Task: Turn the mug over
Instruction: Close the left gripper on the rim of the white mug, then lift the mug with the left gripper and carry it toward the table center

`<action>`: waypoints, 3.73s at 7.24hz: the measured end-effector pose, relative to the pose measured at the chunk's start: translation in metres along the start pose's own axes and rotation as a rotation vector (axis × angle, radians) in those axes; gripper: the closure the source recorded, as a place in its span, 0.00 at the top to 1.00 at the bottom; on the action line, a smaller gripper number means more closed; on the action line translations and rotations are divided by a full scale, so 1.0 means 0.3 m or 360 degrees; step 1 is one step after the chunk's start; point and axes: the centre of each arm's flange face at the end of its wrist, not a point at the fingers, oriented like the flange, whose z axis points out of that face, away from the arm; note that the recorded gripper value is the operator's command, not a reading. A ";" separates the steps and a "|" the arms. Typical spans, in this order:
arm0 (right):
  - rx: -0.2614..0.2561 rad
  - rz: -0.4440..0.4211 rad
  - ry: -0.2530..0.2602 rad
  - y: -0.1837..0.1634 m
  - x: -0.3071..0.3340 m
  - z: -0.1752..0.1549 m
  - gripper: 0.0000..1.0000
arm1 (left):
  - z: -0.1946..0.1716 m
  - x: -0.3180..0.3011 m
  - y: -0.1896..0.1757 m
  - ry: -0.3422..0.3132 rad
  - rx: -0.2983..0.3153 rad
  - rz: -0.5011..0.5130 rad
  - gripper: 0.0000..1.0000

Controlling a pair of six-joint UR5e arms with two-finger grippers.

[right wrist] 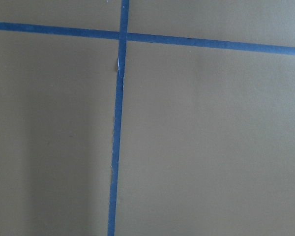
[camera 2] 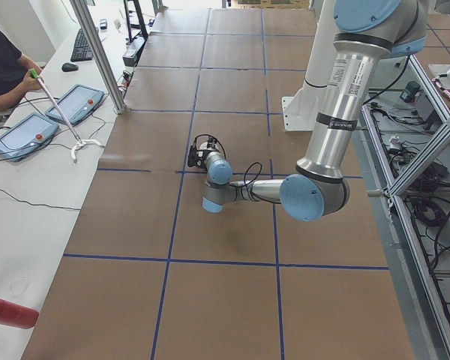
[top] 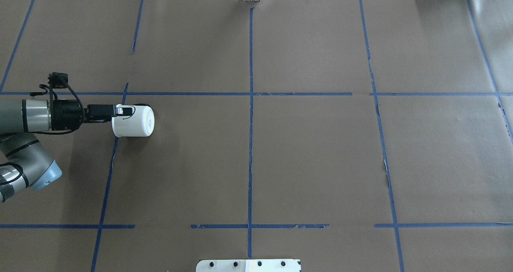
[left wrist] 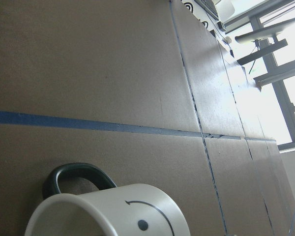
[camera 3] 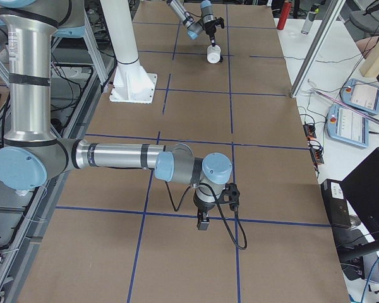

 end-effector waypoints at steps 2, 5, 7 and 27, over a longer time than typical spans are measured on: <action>0.0000 0.0000 0.0000 0.000 0.000 0.000 1.00 | 0.005 0.001 -0.003 0.0001 0.0000 -0.0004 0.19; 0.0001 -0.0001 0.0000 0.000 -0.001 -0.001 1.00 | 0.005 0.007 -0.003 0.0015 0.0001 0.0000 0.00; 0.0001 -0.0001 0.0000 0.000 -0.001 -0.001 1.00 | -0.015 0.029 0.006 0.0108 0.0004 -0.0079 0.00; 0.0002 -0.0001 0.0000 0.000 -0.001 -0.002 1.00 | 1.293 1.181 0.044 -0.1650 -0.0062 -0.0343 0.00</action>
